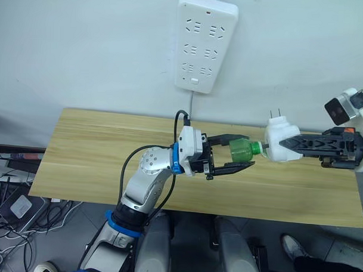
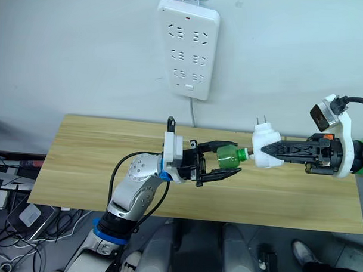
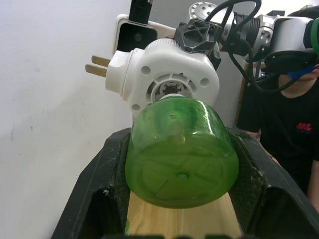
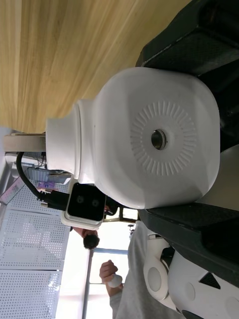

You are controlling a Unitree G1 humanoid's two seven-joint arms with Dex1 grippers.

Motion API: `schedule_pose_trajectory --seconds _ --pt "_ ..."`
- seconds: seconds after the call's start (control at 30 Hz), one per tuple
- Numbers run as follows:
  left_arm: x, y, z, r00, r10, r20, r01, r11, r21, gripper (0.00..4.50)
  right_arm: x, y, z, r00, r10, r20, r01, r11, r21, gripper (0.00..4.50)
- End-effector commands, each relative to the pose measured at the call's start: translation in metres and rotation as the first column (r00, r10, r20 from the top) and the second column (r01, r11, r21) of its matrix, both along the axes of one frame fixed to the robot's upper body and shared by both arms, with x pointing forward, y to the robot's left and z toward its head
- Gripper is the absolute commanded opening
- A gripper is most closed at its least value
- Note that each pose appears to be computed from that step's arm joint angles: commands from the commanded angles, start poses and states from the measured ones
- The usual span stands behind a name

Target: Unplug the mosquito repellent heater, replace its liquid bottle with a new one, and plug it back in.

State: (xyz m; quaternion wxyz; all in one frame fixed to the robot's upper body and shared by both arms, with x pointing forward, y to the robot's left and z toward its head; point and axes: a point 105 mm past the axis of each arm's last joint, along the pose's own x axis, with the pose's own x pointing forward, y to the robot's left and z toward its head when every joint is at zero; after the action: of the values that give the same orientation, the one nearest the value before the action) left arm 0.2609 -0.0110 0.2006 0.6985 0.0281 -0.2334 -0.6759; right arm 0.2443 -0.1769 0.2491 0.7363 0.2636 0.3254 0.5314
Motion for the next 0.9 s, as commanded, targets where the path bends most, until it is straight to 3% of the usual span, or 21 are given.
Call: schedule_pose_trajectory --seconds 0.03,0.9 --pt "-0.013 -0.005 0.007 0.997 -0.053 0.052 0.054 0.998 -0.015 2.26 -0.003 0.001 0.010 1.000 0.013 0.023 -0.014 1.000 0.019 3.00" --pt "-0.012 -0.010 0.007 0.996 -0.067 0.056 0.068 0.998 -0.008 2.26 -0.011 0.025 0.000 0.993 0.101 0.066 -0.098 0.993 -0.060 3.00"
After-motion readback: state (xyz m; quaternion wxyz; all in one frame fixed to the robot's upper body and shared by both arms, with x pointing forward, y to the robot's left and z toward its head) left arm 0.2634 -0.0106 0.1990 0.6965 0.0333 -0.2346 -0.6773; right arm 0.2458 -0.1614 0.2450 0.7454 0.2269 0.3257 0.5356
